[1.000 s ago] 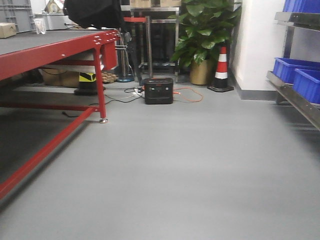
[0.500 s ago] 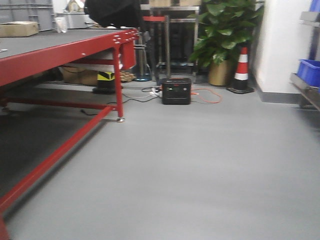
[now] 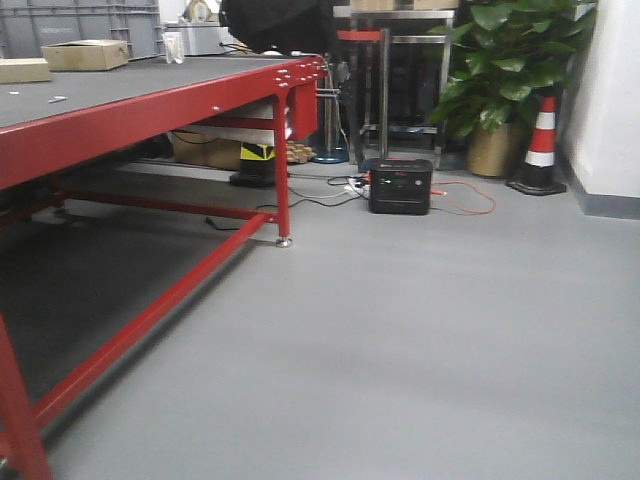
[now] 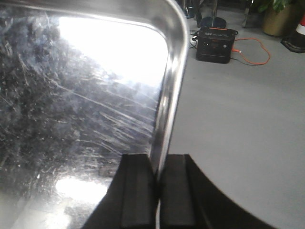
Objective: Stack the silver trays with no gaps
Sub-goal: 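Turn the base away from the shelf while holding the tray, then drive the base across the room to the other shelf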
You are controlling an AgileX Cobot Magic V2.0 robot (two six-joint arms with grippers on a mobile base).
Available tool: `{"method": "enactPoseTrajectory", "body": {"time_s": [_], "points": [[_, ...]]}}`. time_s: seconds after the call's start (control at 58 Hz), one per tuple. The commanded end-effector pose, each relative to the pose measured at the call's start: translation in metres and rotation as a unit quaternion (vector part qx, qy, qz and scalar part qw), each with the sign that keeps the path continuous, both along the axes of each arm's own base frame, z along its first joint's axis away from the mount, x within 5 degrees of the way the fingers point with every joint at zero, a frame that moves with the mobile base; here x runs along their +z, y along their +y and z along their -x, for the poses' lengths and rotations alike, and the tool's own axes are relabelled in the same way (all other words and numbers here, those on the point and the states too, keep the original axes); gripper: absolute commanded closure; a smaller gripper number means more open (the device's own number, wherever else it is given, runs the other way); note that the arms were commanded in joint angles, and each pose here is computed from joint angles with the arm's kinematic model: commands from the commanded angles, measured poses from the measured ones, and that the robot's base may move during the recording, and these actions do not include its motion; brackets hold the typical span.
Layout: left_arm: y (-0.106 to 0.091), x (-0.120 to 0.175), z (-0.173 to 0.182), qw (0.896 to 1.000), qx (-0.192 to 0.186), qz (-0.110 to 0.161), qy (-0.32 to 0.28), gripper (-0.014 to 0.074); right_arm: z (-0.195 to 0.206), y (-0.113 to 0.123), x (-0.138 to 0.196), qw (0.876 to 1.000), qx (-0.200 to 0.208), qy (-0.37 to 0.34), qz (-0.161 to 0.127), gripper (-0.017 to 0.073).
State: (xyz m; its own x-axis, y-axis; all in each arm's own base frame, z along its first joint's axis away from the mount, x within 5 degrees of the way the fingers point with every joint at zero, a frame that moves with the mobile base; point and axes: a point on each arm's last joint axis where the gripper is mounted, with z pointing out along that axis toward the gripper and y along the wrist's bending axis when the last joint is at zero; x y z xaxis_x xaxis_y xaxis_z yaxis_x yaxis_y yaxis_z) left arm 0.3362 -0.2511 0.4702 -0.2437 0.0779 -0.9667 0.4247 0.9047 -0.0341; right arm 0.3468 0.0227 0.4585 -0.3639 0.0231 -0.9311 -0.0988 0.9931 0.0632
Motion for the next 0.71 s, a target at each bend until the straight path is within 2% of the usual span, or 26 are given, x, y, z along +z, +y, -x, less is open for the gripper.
{"method": "enactPoseTrajectory", "body": {"time_s": [0.0,0.69], "points": [[0.0032,0.0115,0.0037,0.999,-0.005,0.004,-0.031,0.0613,0.0039,-0.0034,0.011,0.999,-0.004,-0.032,0.02,0.0638],[0.0032,0.0115,0.0037,0.999,-0.005,0.004,-0.031,0.0613,0.0039,-0.0034,0.011,0.999,-0.004,-0.032,0.02,0.0638]]}}
